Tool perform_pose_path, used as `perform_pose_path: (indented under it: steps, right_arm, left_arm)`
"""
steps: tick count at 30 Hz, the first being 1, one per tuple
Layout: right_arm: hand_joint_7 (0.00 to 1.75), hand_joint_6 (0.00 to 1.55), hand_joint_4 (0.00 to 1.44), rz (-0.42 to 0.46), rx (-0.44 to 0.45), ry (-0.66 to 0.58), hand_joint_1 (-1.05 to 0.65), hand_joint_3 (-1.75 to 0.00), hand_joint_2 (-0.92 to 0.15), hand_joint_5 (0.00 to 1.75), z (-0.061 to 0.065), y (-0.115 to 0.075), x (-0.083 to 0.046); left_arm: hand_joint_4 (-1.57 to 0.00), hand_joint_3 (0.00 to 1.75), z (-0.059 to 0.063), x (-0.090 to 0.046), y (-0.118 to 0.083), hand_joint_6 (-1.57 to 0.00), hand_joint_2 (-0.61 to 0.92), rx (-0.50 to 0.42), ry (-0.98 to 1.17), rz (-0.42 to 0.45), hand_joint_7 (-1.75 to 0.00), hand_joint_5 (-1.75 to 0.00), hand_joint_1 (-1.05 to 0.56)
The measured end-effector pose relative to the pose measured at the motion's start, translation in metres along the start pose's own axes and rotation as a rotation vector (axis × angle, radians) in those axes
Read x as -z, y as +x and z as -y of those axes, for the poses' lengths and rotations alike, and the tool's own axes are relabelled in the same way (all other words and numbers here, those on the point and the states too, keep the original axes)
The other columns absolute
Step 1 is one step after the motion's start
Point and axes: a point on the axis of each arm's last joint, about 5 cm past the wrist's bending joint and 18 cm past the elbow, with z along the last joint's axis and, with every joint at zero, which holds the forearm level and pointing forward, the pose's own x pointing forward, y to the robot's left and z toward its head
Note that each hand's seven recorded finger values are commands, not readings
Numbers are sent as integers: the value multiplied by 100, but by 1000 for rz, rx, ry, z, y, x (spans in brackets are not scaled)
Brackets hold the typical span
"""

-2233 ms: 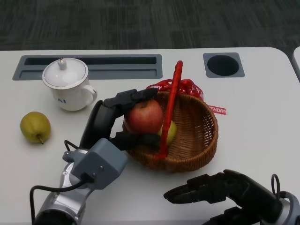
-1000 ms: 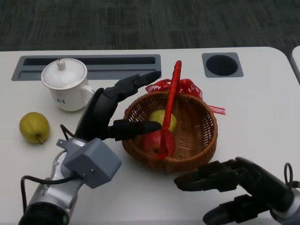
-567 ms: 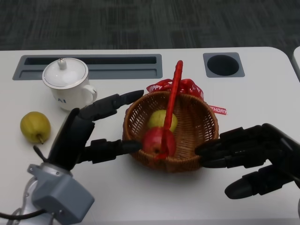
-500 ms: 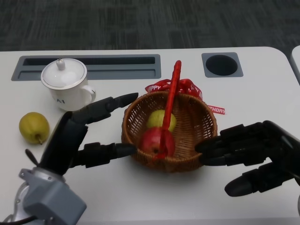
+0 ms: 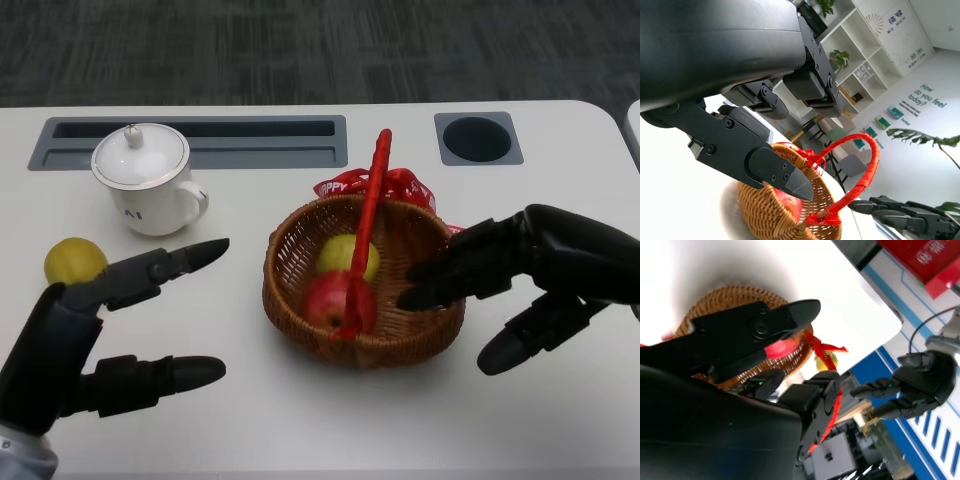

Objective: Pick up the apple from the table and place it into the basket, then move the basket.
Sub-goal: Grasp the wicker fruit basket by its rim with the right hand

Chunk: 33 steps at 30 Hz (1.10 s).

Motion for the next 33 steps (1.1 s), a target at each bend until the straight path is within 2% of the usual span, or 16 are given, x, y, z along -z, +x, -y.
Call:
perform_pose_path:
  steps: [5,8,13,17,19,25,33]
  right_arm:
    - [2,66,66,-21,-73,-86,-71,-1,-80,2,11,16,0]
    - [1,66,66,-71,-95,-116,-69,0,-80,1,11,24,2]
    - [1,67,68,-180,-149,-179,-70,0,-80,1,-4,34,10]
    - [1,68,71,-228,-224,-308,-71,0,-80,2,-17,42,17]
    - [1,68,71,-223,-254,-395,-70,0,-80,2,-19,45,20]
    - [1,68,71,-191,-363,-657,-69,-1,-83,1,-15,40,30]
    - [1,71,76,-150,-482,-759,-72,-2,-90,2,-20,36,34]
  left_arm:
    - [-71,0,0,-1,-7,-69,74,-7,4,4,-1,-1,-38]
    - [-71,0,1,0,-8,-70,73,-11,-2,2,-1,-1,-37]
    - [-72,0,3,0,-8,-71,74,-18,-11,1,-1,-1,-37]
    - [-74,0,5,-1,-8,-72,74,-19,-13,1,-1,-1,-37]
    - [-74,0,6,-1,-10,-73,73,-16,-8,-1,-1,-2,-38]
    - [-76,0,10,-4,-16,-73,74,-24,-2,-4,-1,-1,-38]
    - [-77,0,11,-7,-18,-74,75,-38,-1,-8,0,-1,-40]
